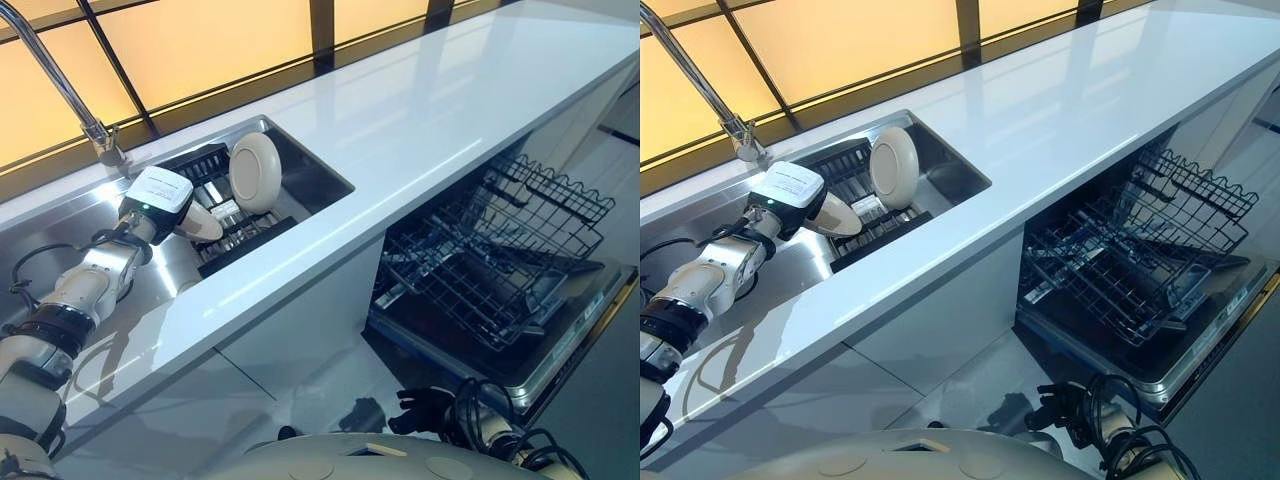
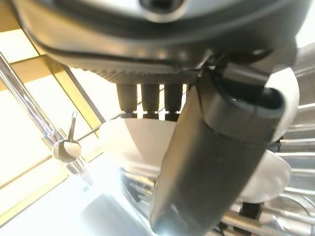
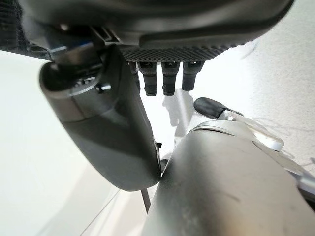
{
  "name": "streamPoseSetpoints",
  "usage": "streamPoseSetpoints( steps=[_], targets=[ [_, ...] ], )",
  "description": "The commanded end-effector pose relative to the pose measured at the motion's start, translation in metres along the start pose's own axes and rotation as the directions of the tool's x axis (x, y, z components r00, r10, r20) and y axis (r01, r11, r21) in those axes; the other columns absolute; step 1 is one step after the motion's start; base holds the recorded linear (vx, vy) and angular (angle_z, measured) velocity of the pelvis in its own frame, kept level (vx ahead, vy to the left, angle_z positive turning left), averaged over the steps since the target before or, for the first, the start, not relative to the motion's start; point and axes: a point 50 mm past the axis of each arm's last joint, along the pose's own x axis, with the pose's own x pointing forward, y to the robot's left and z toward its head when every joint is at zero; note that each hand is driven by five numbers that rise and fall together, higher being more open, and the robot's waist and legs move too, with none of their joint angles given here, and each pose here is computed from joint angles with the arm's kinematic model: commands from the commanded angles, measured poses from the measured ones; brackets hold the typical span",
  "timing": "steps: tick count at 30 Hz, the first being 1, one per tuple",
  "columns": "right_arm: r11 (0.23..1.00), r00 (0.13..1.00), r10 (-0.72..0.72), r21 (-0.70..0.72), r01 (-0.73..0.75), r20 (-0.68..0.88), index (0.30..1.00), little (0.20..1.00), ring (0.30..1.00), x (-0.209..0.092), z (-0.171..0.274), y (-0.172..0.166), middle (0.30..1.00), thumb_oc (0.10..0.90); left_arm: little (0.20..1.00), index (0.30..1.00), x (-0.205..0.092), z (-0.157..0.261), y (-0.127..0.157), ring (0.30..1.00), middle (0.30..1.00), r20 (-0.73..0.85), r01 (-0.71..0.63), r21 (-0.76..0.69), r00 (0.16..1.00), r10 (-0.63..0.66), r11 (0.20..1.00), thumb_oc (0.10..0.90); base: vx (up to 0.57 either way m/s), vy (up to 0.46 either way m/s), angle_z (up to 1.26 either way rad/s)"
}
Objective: Pick up plates and place into dishwasher.
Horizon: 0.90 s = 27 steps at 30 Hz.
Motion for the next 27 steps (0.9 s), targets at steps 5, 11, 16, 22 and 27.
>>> streamPoseSetpoints(
  steps=[5, 11, 16, 22, 27],
  targets=[
    [0.996, 0.951, -0.04, -0.063, 0.062, 0.307, 0.9, 0.9, 0.9, -0.014, 0.035, -0.013, 0.9, 0.8, 0.2, 0.3, 0.0, -0.086, 0.115, 0.3, 0.3, -0.288, -0.476, -0.008, 0.843, 0.454, 0.879, 0.1, -0.05, 0.019, -0.09],
    [0.987, 0.827, -0.109, -0.04, 0.157, 0.551, 0.9, 0.9, 0.9, -0.037, 0.089, -0.015, 0.9, 0.8, 0.2, 0.3, -0.025, -0.107, 0.135, 0.3, 0.3, -0.345, -0.664, -0.039, 0.71, 0.614, 0.747, 0.1, -0.03, 0.006, -0.01],
    [0.983, 0.674, -0.16, 0.057, 0.172, 0.721, 0.9, 0.9, 0.9, -0.067, 0.125, -0.015, 0.9, 0.8, 0.2, 0.3, -0.051, -0.112, 0.15, 0.3, 0.3, -0.366, -0.785, -0.032, 0.585, 0.724, 0.618, 0.1, -0.02, 0.008, 0.0],
    [0.916, 0.48, -0.394, 0.297, 0.268, 0.783, 0.9, 0.9, 0.9, -0.1, 0.145, -0.034, 0.9, 0.8, 0.2, 0.3, -0.075, -0.114, 0.155, 0.3, 0.3, -0.379, -0.849, -0.021, 0.496, 0.781, 0.528, 0.1, -0.02, 0.01, 0.0],
    [0.718, 0.197, -0.676, 0.575, 0.392, 0.71, 0.9, 0.9, 0.9, -0.143, 0.158, -0.062, 0.9, 0.8, 0.2, 0.3, -0.097, -0.108, 0.163, 0.3, 0.3, -0.347, -0.907, -0.014, 0.399, 0.849, 0.421, 0.1, -0.03, 0.029, -0.02]
  ],
)
